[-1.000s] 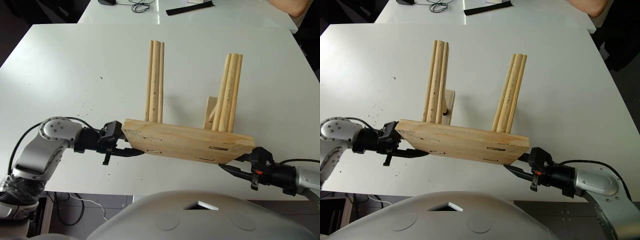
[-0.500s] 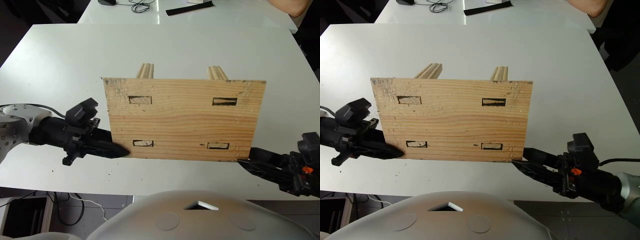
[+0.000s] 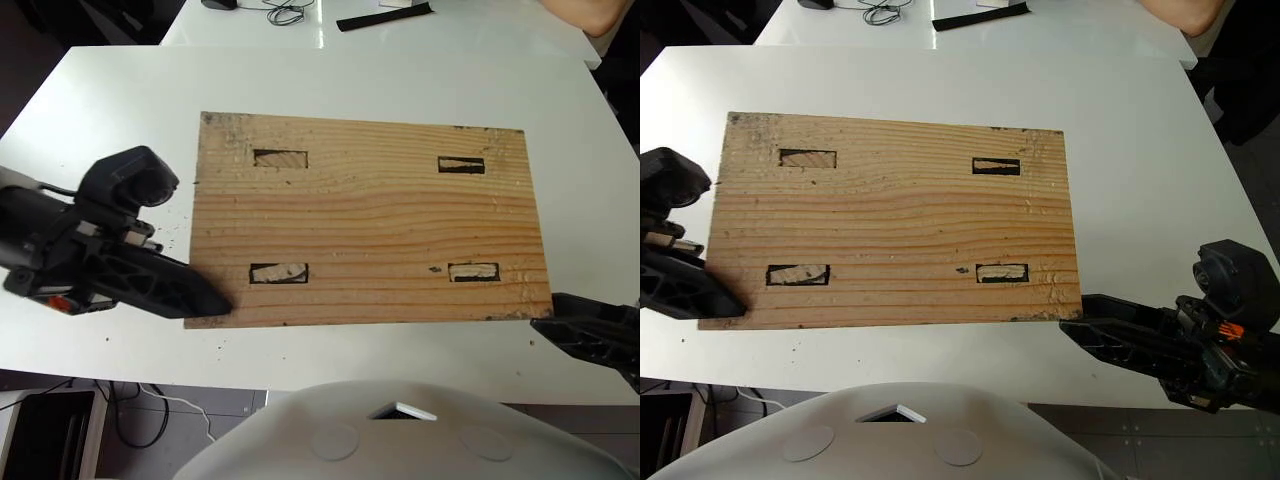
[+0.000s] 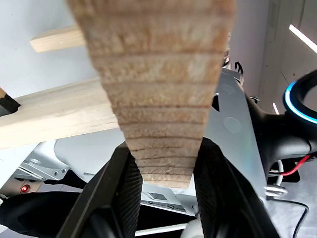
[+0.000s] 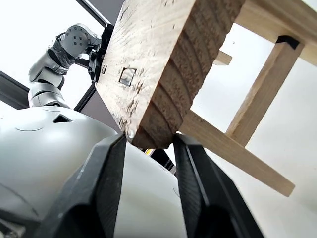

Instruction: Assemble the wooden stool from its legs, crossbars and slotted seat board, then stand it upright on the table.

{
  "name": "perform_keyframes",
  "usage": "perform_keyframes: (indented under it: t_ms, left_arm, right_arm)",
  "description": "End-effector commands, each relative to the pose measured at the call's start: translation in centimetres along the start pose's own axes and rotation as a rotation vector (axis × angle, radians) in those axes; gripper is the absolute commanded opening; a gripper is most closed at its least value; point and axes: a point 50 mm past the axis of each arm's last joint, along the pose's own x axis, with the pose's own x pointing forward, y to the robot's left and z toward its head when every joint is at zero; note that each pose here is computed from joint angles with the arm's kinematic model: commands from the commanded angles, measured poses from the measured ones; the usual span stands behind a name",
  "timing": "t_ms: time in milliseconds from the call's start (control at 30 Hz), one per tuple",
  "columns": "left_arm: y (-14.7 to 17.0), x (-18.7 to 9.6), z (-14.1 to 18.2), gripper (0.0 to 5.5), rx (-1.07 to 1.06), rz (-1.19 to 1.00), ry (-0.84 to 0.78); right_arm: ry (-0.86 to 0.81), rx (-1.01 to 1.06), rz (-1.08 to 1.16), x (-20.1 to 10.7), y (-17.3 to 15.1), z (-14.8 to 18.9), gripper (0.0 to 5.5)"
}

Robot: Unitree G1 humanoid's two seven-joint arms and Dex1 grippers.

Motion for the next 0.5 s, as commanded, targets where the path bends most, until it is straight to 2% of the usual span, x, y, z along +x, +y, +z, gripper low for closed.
perform_keyframes:
  t_ms: [33, 167, 300, 333, 500]
  left_arm:
    - [3.8, 0.4, 0.5, 2.05, -0.060, 0.212, 0.015]
    - [5.4, -0.3, 0.7, 2.79, -0.106, 0.255, -0.036]
    - [5.6, -1.6, 2.0, 3.42, -0.055, 0.257, -0.134]
    - [5.4, -1.9, 2.4, 3.46, -0.033, 0.243, -0.161]
    - [4.6, -2.1, 3.9, 3.46, 0.115, 0.155, -0.224]
  right_arm:
    - [-0.061, 0.052, -0.055, 0.6, -0.1, -0.5, 2.06]
    - [-0.061, 0.096, -0.062, 0.3, -0.2, -0.9, 2.71]
    - [-0.058, 0.106, -0.081, -0.4, -0.8, -0.4, 3.27]
    - [-0.063, 0.104, -0.090, -0.4, -0.9, -0.3, 3.42]
    - [-0.102, 0.104, -0.108, 0.4, -1.3, -0.9, 3.42]
